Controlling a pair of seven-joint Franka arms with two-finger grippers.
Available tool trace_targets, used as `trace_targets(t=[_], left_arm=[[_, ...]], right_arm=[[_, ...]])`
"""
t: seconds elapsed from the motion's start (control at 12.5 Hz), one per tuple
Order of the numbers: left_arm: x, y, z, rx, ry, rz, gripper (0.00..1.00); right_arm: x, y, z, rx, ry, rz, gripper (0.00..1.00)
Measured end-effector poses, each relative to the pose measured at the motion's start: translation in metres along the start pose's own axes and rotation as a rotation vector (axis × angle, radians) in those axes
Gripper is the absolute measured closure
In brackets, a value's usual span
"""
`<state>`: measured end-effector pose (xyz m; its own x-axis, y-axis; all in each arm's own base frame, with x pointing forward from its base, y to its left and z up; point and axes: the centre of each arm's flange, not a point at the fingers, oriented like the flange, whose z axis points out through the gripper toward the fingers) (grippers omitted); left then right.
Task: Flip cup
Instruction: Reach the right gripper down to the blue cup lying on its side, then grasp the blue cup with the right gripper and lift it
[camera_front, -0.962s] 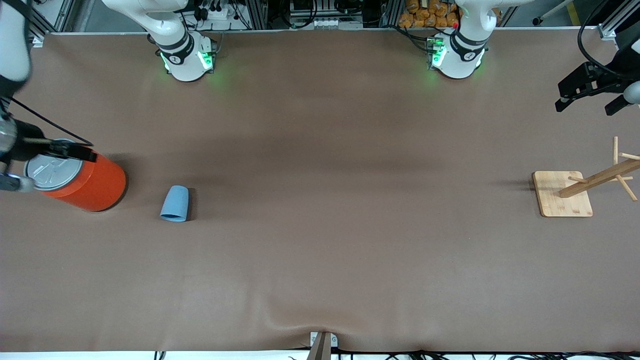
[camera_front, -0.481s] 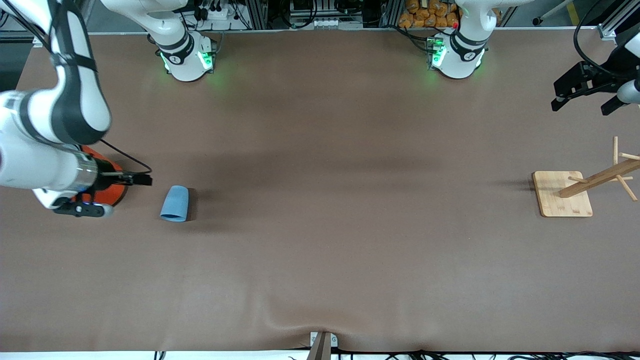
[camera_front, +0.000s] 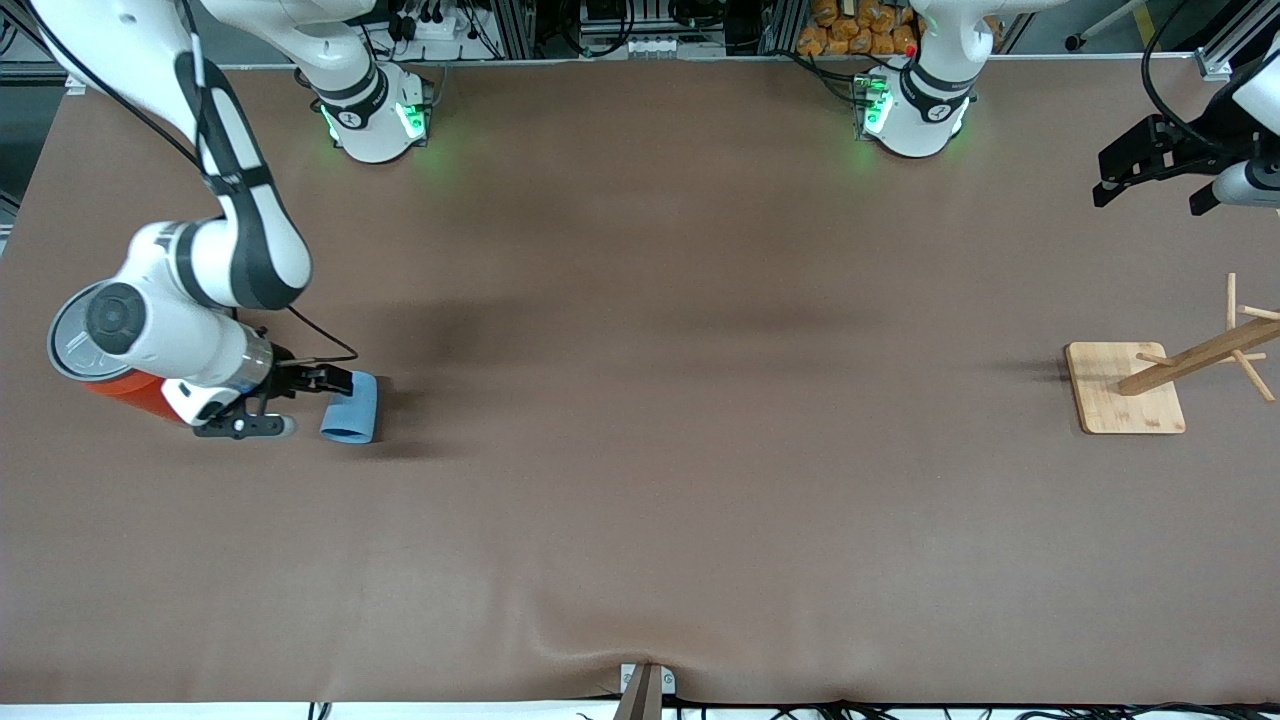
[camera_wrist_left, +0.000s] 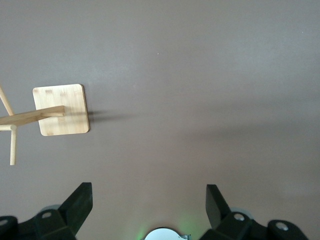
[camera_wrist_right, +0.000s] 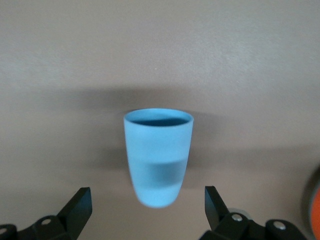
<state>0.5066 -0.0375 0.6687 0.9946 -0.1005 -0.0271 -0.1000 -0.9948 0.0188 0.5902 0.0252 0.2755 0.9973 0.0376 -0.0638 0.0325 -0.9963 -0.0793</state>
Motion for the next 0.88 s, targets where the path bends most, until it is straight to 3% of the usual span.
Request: trace_targets(t=[0.32,0.64,0.8,0.88], left_arm=[[-0.005,-0.005,0.001,-0.002,-0.034,-0.009,0.00],[-0.011,-0.016,-0.009,-0.002,-0.022,-0.035,0.00],[-0.012,-0.020,-0.011,-0.002,-0.019,-0.044,0.00],[-0.012,-0.020,-0.011,-0.002,-0.019,-0.044,0.00]], right_arm=[[0.007,0.006,0.042,-0.017,0.018,-0.049,0.00],[0.005,0.007,0.077,-0.026,0.021,-0.050,0.00],[0.001,0.003,0.085,-0.026,0.021,-0.056,0.19],[0.001,-0.002,0.084,-0.021,0.015,-0.063,0.19]])
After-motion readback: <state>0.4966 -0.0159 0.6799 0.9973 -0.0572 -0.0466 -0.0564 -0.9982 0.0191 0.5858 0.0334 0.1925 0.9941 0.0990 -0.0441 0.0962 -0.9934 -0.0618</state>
